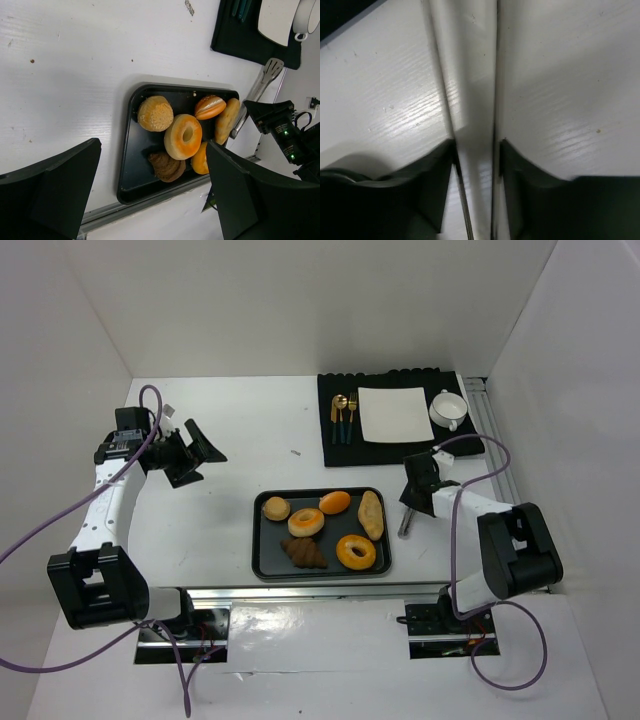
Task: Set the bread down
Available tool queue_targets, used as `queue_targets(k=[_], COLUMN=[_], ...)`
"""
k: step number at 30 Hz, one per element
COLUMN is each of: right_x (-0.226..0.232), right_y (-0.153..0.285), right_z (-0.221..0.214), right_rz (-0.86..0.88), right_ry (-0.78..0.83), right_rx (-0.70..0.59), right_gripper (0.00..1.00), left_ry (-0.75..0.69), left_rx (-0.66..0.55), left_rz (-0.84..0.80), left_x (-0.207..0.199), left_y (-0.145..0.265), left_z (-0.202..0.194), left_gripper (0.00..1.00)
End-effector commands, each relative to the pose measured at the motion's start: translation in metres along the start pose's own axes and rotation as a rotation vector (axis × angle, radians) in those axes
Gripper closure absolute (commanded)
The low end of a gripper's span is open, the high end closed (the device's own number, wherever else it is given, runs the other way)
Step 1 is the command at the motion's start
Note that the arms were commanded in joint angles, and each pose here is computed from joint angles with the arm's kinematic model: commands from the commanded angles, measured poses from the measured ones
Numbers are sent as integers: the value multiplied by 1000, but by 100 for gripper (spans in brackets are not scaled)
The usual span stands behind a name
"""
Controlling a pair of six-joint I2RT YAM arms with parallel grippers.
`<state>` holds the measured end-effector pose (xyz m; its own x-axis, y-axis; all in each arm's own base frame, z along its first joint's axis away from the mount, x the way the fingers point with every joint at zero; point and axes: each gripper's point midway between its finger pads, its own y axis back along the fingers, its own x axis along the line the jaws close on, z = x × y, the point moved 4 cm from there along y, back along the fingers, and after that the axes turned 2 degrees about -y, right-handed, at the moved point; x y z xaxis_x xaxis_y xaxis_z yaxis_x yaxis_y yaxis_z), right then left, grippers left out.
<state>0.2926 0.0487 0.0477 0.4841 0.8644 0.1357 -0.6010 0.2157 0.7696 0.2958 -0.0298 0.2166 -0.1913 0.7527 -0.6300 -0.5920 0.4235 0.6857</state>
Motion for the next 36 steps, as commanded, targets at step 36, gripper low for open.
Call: queue_targets(k=[36], right_x=[40], right_y=[238], right_z=[-28], right_rz=[230], right_ry=[465], right_rx=[358], right_gripper=[48], left_ry=[-42], left_rx=[-28], left_rz=[-22], left_x=[-8], left_y=[5], left_z=[12], left_gripper=[0])
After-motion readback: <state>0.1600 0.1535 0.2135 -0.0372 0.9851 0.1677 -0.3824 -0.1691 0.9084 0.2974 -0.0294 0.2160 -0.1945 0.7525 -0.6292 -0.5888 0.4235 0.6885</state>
